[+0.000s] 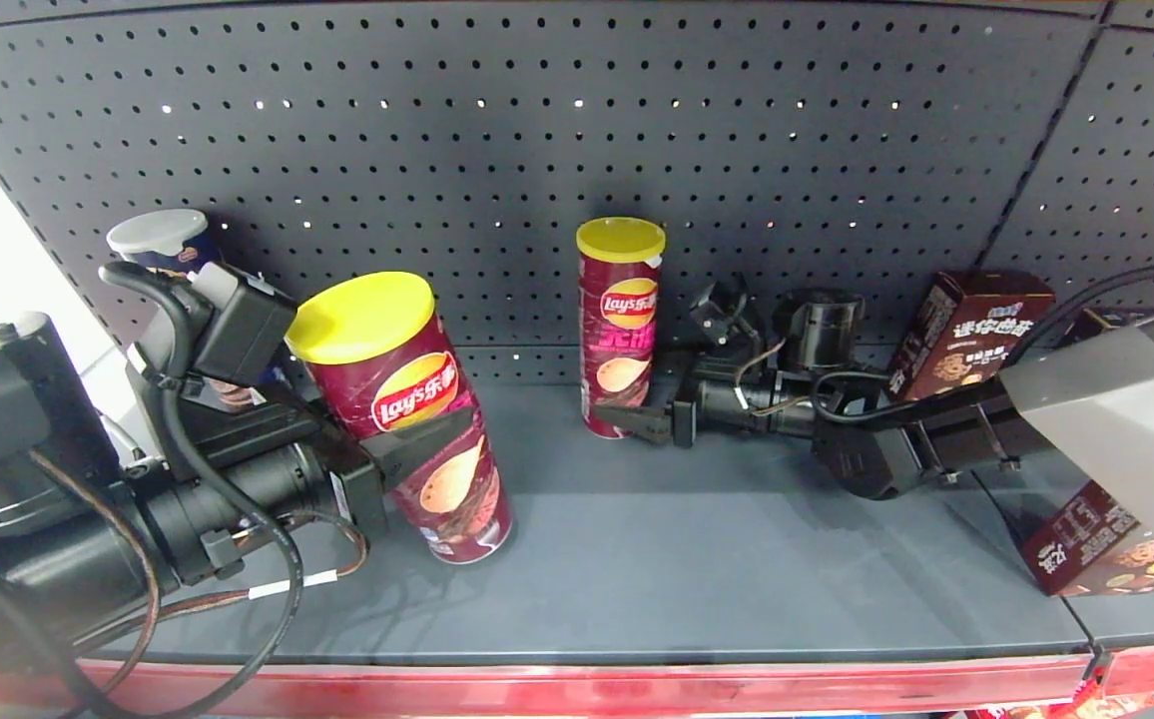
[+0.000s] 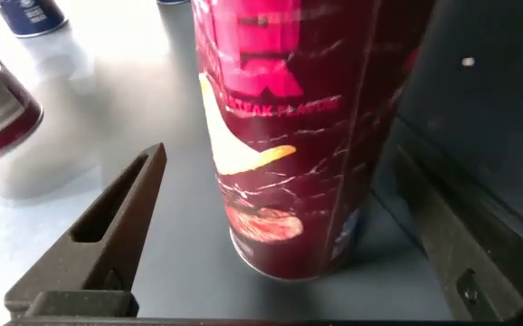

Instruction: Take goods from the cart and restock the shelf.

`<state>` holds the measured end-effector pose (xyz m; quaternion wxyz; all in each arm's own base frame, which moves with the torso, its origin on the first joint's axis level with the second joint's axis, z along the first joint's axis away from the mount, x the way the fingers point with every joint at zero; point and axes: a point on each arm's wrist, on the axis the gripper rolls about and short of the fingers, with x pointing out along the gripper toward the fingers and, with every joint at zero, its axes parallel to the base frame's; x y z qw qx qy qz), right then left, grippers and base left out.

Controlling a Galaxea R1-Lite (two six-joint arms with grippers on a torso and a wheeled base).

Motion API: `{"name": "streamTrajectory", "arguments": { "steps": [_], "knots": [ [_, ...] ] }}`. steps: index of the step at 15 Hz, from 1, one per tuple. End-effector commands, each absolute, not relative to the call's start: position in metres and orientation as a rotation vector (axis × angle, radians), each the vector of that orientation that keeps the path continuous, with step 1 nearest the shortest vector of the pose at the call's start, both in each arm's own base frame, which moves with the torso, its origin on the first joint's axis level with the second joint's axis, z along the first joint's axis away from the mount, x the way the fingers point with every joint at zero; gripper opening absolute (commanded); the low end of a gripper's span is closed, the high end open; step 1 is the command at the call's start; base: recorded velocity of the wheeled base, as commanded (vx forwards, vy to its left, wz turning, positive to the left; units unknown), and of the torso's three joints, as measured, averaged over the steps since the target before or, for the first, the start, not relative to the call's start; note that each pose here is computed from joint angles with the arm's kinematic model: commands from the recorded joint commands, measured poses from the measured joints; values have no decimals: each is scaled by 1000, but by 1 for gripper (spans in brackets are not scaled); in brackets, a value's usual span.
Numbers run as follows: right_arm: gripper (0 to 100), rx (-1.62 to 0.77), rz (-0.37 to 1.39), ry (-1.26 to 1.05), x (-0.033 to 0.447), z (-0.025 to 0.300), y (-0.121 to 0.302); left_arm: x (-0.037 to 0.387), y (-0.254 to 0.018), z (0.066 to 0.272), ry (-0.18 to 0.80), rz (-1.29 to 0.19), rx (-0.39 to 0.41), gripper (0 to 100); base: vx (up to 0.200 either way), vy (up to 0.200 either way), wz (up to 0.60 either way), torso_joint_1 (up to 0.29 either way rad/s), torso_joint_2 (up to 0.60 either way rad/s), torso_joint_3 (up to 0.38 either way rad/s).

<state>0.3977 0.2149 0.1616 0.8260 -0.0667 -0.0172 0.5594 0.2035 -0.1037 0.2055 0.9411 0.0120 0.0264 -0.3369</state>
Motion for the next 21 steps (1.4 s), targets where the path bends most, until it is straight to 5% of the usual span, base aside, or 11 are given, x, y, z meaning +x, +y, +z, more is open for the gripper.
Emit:
{"name": "streamTrajectory", "arguments": {
  "steps": [1,6,7,15,21],
  "knots": [
    [100,-140,1193,-30,403,155,217,203,-103,205,54,-688,24,0,0,0,0,0,0,0],
    [100,-143,1191,-53,424,163,226,204,-97,203,59,-669,23,0,0,0,0,0,0,0],
    [0,-143,1191,-53,424,163,226,204,-97,203,59,-669,23,0,0,0,0,0,0,0],
    [0,-144,1203,-34,417,168,227,204,-96,203,59,-675,24,0,0,0,0,0,0,0],
    [0,-146,1206,-36,362,187,215,204,-96,203,59,-677,24,0,0,0,0,0,0,0]
  ]
}}
